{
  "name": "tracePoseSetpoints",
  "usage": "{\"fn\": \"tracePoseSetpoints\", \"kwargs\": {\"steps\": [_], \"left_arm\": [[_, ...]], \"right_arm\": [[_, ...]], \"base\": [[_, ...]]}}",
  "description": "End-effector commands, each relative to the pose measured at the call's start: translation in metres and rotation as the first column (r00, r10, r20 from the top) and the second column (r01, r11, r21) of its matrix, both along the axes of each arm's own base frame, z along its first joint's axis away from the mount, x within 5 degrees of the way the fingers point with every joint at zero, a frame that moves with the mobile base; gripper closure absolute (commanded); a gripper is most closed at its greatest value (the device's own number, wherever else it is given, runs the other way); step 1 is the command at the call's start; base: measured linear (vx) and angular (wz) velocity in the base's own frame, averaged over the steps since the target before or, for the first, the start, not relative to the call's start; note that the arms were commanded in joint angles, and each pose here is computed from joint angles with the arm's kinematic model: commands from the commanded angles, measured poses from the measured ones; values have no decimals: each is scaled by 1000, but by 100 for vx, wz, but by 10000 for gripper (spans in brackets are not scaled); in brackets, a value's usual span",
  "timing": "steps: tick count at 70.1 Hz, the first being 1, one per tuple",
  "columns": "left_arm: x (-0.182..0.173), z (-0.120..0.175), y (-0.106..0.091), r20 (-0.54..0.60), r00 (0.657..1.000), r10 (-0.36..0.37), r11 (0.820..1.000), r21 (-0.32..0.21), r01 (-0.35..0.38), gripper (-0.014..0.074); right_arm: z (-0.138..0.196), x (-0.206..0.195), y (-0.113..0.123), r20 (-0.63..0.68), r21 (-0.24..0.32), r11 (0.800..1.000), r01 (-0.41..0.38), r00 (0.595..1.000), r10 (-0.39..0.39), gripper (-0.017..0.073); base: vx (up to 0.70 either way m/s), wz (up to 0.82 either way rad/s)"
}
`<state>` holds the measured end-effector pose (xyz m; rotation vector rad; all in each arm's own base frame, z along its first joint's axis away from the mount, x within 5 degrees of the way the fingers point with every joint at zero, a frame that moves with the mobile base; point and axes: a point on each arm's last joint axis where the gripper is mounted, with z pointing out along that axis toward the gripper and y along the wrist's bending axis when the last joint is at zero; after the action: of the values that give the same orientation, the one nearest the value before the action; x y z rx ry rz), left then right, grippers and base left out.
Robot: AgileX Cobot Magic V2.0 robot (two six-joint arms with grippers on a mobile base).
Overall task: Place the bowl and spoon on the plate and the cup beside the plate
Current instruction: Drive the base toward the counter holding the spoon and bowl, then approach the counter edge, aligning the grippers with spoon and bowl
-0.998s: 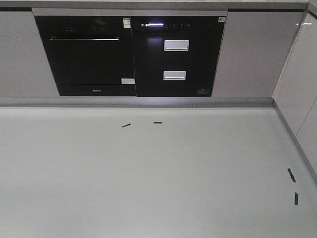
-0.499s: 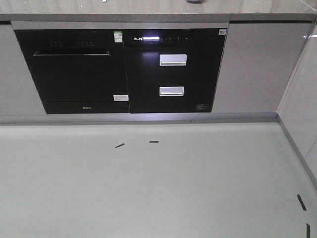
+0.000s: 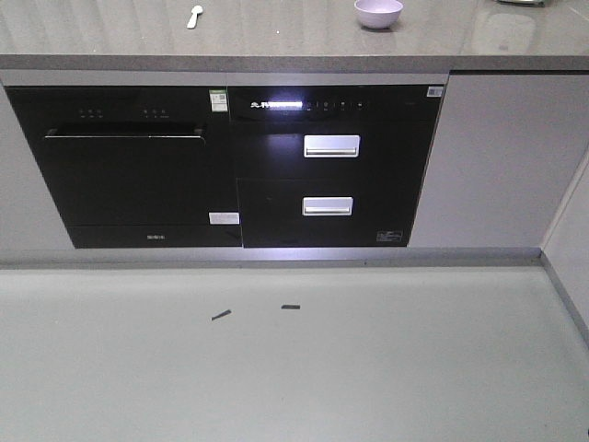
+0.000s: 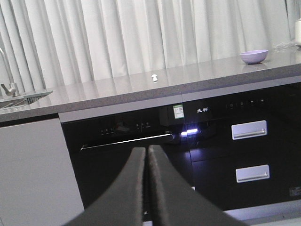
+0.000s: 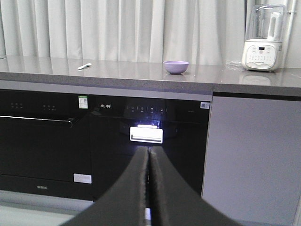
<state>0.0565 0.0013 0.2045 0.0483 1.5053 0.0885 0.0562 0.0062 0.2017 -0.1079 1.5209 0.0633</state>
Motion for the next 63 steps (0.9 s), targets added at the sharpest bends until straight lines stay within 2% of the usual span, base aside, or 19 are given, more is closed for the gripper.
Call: {"fn": "tracePoseSetpoints", "kwargs": {"steps": [1, 63], "left_arm": [[0, 8, 0, 62, 998, -2, 1000, -7, 2, 600], [0, 8, 0, 62, 998, -2, 1000, -7, 2, 600]], "right_arm": [[5, 1, 0, 55, -3, 1000, -1, 998, 1, 568], [5, 1, 0, 55, -3, 1000, -1, 998, 1, 568]], "base": [[39, 0], [36, -3]]}}
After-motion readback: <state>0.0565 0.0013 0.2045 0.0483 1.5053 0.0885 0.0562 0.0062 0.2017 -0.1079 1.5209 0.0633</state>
